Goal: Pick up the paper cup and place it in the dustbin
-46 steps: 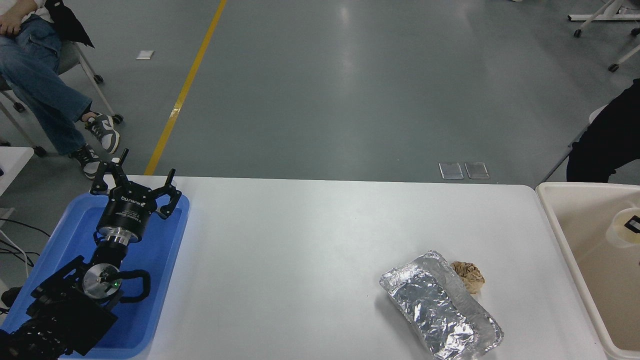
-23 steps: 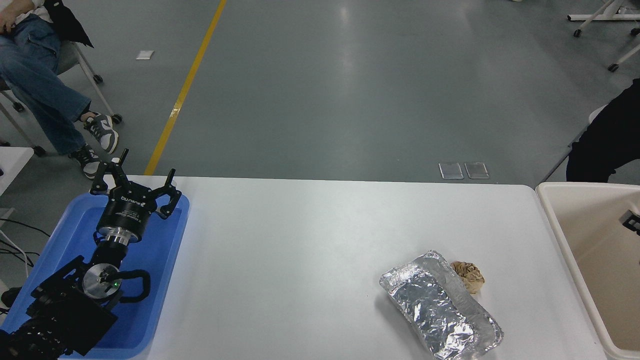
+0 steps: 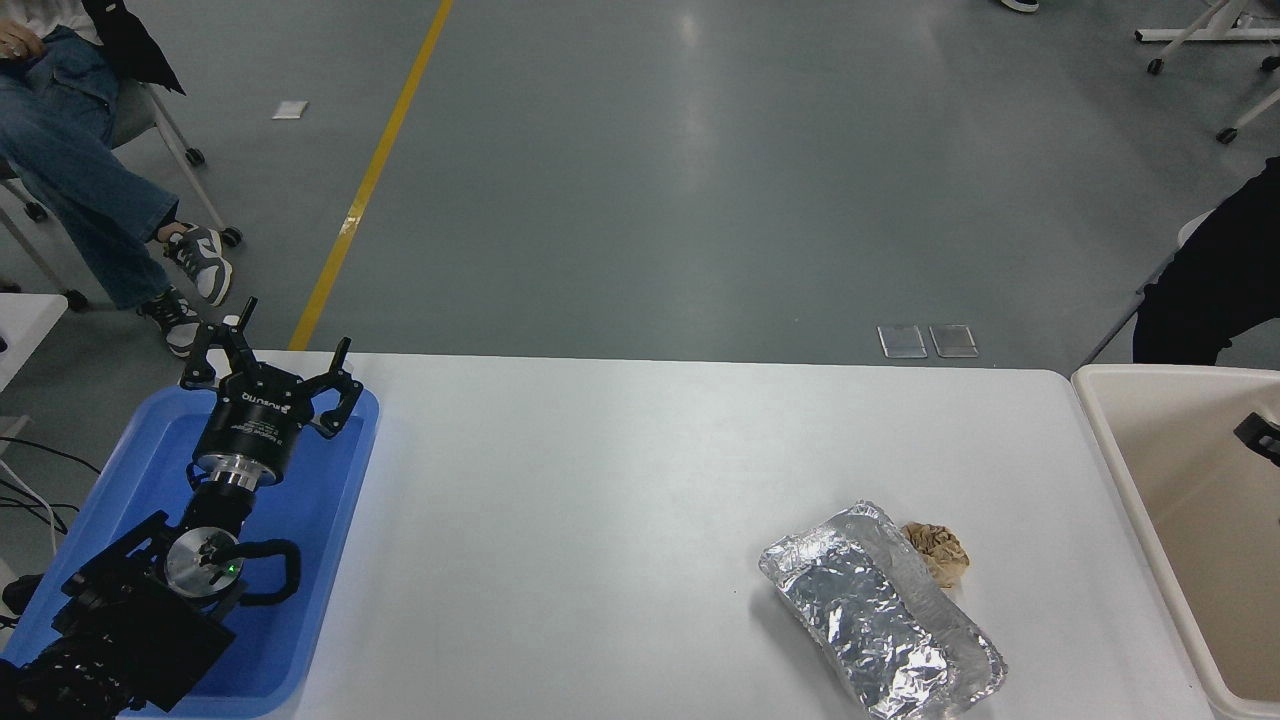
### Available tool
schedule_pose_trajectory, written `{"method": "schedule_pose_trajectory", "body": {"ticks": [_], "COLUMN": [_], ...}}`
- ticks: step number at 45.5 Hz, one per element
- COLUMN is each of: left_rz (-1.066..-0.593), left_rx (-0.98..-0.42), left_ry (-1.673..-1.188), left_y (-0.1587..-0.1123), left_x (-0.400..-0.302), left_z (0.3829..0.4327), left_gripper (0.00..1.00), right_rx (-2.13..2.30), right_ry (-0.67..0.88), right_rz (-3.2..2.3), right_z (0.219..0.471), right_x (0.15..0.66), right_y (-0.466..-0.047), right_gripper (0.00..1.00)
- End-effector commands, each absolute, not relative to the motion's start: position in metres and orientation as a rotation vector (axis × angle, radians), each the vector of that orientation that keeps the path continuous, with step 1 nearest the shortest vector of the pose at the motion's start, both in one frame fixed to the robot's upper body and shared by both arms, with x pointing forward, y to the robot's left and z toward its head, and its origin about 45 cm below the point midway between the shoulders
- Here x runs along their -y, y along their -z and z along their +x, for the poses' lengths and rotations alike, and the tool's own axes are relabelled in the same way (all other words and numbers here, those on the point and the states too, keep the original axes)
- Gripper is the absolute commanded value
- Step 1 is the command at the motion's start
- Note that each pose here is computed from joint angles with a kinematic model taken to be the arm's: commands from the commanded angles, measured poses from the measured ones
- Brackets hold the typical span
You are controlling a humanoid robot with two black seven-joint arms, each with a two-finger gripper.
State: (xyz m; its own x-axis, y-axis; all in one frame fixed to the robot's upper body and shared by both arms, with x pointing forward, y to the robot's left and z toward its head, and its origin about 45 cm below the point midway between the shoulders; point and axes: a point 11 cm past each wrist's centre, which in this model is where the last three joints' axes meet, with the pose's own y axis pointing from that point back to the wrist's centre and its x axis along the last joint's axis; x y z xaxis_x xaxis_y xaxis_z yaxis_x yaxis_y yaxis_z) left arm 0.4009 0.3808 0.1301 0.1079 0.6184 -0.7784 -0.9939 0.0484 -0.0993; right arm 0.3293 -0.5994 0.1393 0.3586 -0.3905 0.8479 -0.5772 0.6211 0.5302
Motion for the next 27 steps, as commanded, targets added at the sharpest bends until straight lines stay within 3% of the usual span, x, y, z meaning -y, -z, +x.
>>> {"method": "schedule_pose_trajectory", "body": {"ticks": [1,19,27], "left_rz": [-0.749,-0.748,-0.749], "left_rx": [-0.640,-0.640,-0.640], "left_ry": [-1.363,-1.365,-1.363], "left_y": [-0.1303,-0.1301,-0.1303], "left_x": [-0.3802,-0.3803,-0.3802], "left_z": [0.4010,0.4010,0.4010], "left_gripper": [1.00,1.00,1.00], "right_rx": [1.301,1.309,1.121], "right_ry": [-0.152,-0.166,-0.193], "right_rz": [0.974,1.321,1.410], "right_z": [0.343,0.409,0.418], "right_x": [0.604,0.528,0.490], "right_y": [-0.166,-0.269,-0.305], "right_gripper": [1.00,1.00,1.00]}}
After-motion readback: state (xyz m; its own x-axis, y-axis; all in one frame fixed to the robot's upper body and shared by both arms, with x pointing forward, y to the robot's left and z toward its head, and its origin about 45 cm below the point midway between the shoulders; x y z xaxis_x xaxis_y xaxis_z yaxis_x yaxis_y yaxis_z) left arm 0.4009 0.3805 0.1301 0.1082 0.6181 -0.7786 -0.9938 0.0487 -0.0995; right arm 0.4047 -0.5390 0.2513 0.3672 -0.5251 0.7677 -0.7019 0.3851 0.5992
